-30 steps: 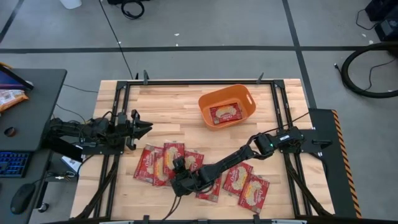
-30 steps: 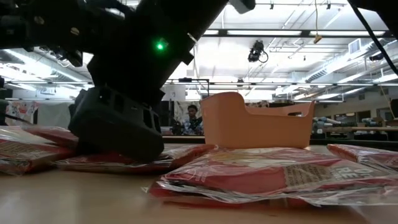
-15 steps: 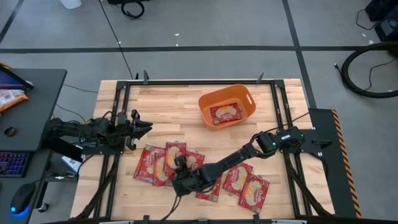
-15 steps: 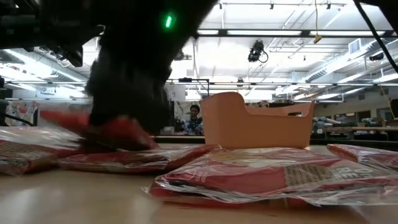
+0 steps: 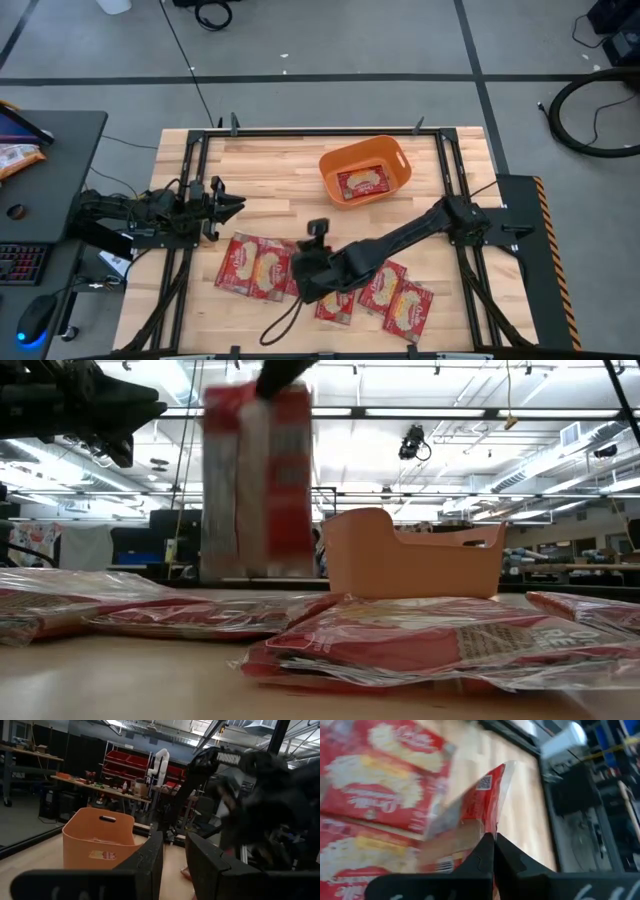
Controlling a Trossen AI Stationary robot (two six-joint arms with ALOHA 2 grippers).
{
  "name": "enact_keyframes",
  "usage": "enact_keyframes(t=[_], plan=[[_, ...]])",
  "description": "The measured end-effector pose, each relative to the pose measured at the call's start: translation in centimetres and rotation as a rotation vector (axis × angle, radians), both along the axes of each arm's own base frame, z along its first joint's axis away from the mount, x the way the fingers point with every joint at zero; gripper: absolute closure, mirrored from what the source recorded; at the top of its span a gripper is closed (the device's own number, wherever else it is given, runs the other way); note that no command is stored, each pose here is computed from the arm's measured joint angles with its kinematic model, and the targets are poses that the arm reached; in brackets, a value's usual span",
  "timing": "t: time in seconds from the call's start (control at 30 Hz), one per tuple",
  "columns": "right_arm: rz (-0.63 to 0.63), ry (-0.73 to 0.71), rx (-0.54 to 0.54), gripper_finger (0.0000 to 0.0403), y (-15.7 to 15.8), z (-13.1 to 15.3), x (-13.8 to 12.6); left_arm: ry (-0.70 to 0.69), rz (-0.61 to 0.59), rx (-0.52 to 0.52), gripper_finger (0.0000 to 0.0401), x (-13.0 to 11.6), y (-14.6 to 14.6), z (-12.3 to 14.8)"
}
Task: Sort popcorn bags into baskets
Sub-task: Put the popcorn pack into the orange bin
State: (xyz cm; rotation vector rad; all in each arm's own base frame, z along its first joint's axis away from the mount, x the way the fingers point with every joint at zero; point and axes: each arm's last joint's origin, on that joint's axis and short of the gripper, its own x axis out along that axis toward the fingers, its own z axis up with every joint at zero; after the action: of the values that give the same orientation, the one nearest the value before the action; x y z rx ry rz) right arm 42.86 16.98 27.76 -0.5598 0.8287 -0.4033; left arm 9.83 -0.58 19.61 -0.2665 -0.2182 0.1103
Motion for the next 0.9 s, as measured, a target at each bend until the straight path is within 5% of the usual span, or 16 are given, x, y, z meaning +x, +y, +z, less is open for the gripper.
enact_keyframes(t=[0.43,0.9], plan=[[-0.184,-0.195,-0.002,0.0398,-3.6,10.0,-7.2,0.010,0.000,0.002,0.0314,0.0,0.0,-0.1],[-0.562,-0.117,0.056,0.0398,-11.5,10.4,-11.2,0.015,0.000,0.003,0.0314,0.0,0.0,-0.1]])
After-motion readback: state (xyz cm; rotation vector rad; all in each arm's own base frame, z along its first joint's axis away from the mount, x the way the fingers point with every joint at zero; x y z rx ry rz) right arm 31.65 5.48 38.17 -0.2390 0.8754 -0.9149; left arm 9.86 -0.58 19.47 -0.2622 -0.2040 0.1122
